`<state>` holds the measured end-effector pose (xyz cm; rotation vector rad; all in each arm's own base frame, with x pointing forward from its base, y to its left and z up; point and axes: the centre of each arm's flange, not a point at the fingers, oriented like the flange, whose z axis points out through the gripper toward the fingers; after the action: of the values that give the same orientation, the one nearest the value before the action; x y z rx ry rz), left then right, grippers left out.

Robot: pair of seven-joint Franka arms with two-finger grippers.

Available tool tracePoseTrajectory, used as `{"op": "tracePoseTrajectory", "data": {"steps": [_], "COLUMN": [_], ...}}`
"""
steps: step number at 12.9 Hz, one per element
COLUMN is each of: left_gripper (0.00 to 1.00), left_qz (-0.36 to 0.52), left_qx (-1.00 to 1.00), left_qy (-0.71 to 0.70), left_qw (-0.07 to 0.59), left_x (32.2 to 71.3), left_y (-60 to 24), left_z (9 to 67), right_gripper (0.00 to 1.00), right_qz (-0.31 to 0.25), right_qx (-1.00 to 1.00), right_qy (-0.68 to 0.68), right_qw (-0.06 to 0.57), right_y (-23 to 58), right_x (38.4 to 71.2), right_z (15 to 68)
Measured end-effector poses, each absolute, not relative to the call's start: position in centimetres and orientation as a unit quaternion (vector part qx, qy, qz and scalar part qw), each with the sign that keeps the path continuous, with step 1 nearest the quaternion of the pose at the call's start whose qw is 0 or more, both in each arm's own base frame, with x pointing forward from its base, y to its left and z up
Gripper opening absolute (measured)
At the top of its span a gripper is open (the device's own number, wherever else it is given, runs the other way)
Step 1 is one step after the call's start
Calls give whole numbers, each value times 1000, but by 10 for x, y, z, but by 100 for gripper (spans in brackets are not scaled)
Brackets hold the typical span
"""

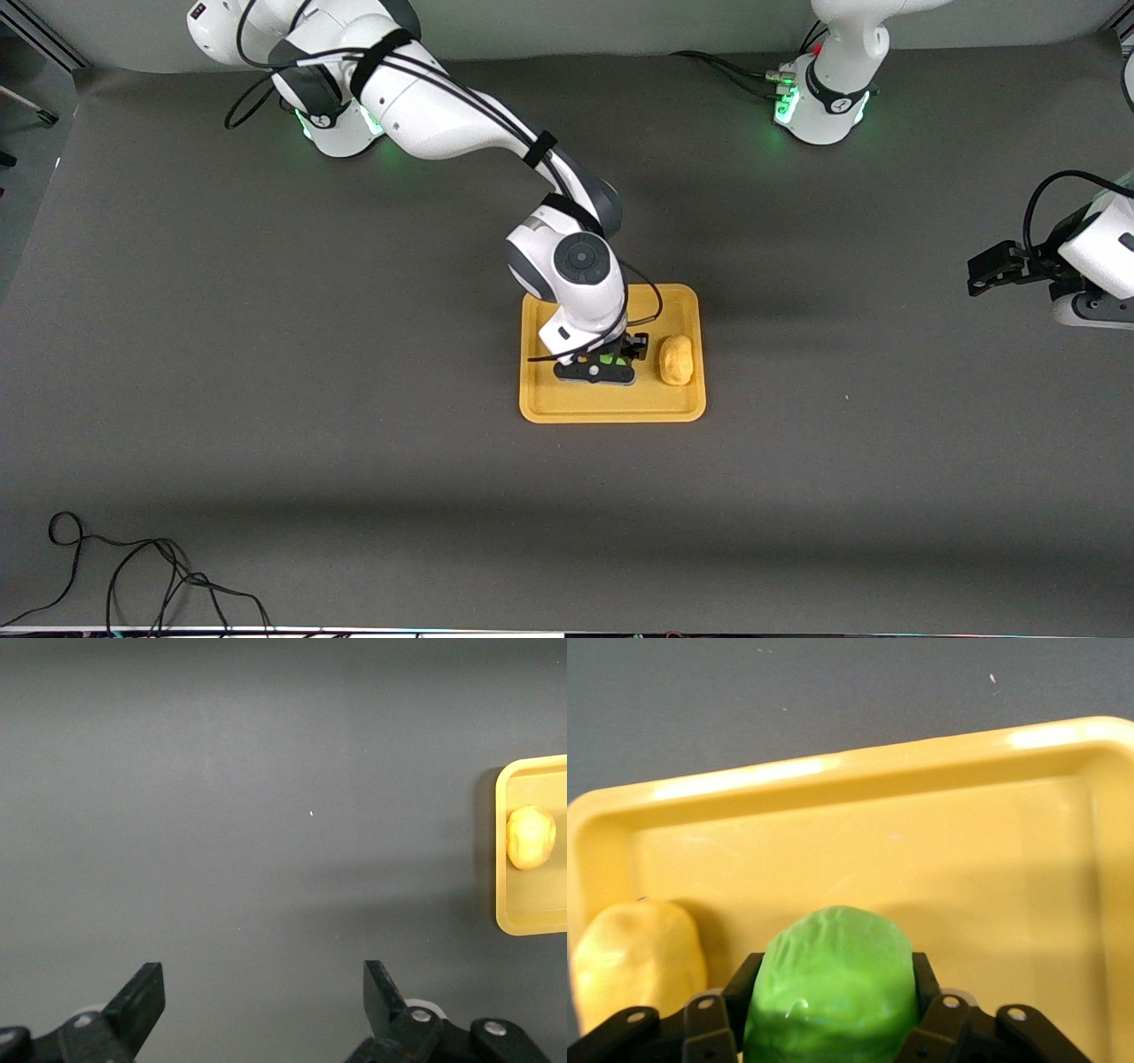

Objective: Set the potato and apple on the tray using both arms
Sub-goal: 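Carry the green apple with the right gripper over the tray, then lower the apple onto the tray and open the right gripper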

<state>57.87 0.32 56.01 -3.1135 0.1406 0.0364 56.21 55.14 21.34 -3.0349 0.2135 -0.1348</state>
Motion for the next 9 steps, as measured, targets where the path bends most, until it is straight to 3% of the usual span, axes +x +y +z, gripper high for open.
{"op": "tracePoseTrajectory", "data": {"steps": [8, 9], "left_gripper": [100, 100], "left_qz": [17, 18], "left_qx": [-999, -999], "left_qy": [42, 42], "left_qw": [10, 10], "left_x": [583, 583], "left_y": [8, 8], "left_z": [553, 553], "right_gripper": [70, 77], "right_qz": [-53, -54], "right_qx": [-996, -996], "right_qy": [66, 67], "right_qw": [37, 37], "right_y": [546, 545], "right_x": [566, 568], "right_z": [197, 198]}}
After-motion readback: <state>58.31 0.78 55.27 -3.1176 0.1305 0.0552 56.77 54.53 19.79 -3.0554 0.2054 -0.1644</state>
